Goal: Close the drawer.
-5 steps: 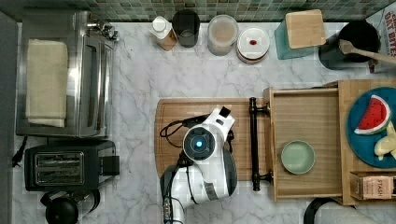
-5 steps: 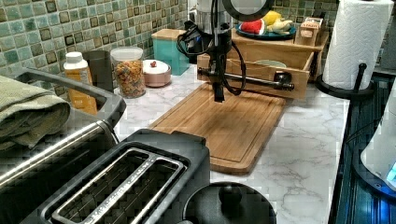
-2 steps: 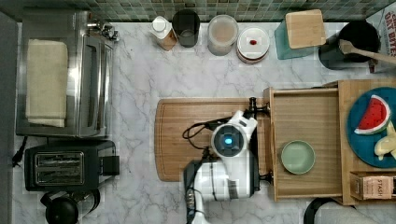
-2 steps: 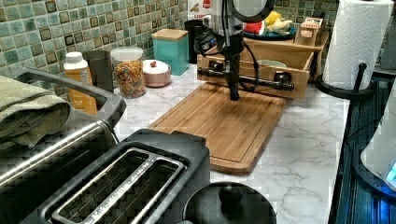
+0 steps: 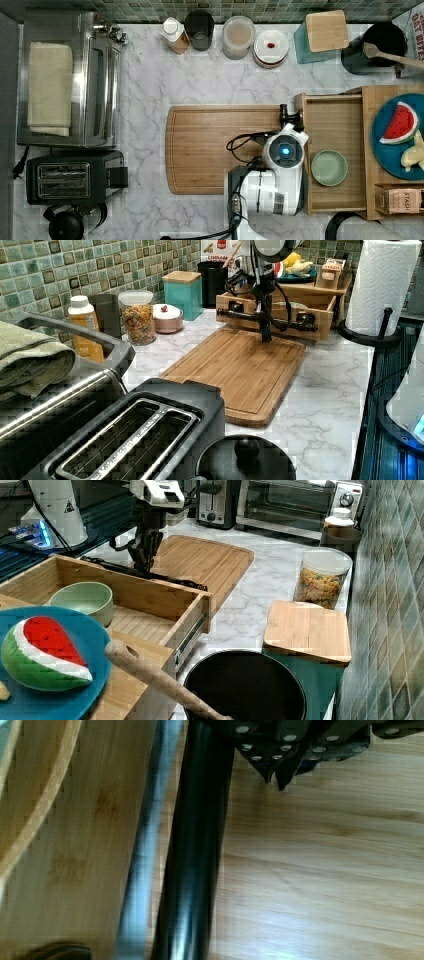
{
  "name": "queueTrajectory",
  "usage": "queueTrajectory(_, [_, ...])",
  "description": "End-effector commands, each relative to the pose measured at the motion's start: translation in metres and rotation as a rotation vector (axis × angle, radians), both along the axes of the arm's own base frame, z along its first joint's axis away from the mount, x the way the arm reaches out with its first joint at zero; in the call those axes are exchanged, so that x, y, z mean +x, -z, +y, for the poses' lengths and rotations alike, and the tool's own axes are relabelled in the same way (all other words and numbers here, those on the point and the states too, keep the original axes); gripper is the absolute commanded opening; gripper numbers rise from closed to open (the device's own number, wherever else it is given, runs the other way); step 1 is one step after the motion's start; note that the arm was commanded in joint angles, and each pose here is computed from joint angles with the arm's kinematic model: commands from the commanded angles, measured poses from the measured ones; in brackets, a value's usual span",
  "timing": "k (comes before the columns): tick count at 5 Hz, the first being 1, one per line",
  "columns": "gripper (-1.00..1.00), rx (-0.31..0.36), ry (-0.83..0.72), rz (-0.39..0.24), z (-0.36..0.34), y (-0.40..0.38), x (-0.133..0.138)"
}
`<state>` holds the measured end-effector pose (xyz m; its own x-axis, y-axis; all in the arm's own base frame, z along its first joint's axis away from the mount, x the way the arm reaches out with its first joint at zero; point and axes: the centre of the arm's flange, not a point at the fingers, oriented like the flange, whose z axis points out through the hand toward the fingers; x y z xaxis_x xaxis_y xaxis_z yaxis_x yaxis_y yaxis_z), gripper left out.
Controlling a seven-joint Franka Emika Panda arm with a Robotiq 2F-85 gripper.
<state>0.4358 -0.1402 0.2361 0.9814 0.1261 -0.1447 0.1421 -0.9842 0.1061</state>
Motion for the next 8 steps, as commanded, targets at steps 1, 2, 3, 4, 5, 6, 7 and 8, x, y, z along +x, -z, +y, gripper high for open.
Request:
queueTrajectory(1, [-1.0,-0.044,0.015,-0.211,-0.143,-0.069,-0.002])
queueTrajectory(2, [-1.0,-0.051,0.029,-0.232,-0.185,-0.085,-0.002])
queueTrajectory(3, [-1.0,-0.058,0.059,-0.275,-0.227,-0.109,0.002])
queueTrajectory(4, [-1.0,-0.054,0.032,-0.275,-0.272,-0.126,0.021])
queueTrajectory(5, [-1.0,-0.109,0.029,-0.279,-0.3,-0.146,0.026])
queueTrajectory(6, [-1.0,-0.12,0.05,-0.292,-0.322,-0.154,0.027])
queueTrajectory(7, [-1.0,-0.144,0.093,-0.311,-0.316,-0.153,0.02])
queueTrajectory(8, [-1.0,-0.144,0.094,-0.311,-0.316,-0.153,0.02])
